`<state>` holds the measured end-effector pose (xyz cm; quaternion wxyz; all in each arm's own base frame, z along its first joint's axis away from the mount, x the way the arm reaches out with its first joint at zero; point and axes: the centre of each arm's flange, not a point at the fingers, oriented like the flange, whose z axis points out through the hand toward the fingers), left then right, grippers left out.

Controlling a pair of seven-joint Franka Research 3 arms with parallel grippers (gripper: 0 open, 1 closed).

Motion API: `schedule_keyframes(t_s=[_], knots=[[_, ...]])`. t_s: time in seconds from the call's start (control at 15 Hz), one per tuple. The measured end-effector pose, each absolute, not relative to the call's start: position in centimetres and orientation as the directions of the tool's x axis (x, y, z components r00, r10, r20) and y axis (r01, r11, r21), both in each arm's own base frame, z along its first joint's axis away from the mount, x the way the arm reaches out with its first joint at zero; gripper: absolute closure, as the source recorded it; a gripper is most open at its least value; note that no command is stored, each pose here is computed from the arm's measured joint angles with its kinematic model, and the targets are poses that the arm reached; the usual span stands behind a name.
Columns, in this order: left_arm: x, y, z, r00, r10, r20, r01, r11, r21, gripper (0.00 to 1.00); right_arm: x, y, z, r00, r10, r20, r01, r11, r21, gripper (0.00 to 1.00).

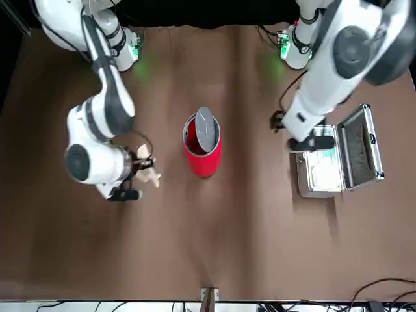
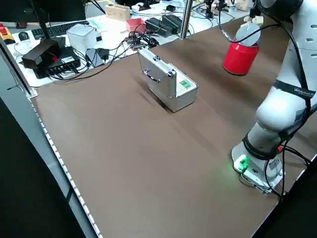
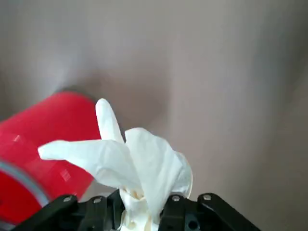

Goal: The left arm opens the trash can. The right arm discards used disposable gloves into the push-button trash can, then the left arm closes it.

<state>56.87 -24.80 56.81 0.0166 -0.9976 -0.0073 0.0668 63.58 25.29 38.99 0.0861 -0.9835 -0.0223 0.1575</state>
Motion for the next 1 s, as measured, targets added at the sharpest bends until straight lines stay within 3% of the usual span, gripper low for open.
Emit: schedule_keyframes(t_s=[0.27,0.67,1.0], knots=[[57.0,-17.9,60.1,0.990,-0.046,-0.132,-0.051,-0.998,-0.029,0.00,59.9,32.3,39.1,0.911,0.078,-0.405,-0.026,-0.969,-0.246,0.88],[57.3,-10.3,63.1,0.995,-0.042,-0.088,-0.043,-0.999,-0.012,0.00,58.6,34.7,39.5,0.884,0.055,-0.464,-0.101,-0.947,-0.306,0.88],[58.1,-6.5,61.9,0.994,0.003,-0.112,0.002,-1.000,-0.013,0.00,56.8,37.8,39.4,0.869,0.084,-0.487,-0.095,-0.938,-0.332,0.88]])
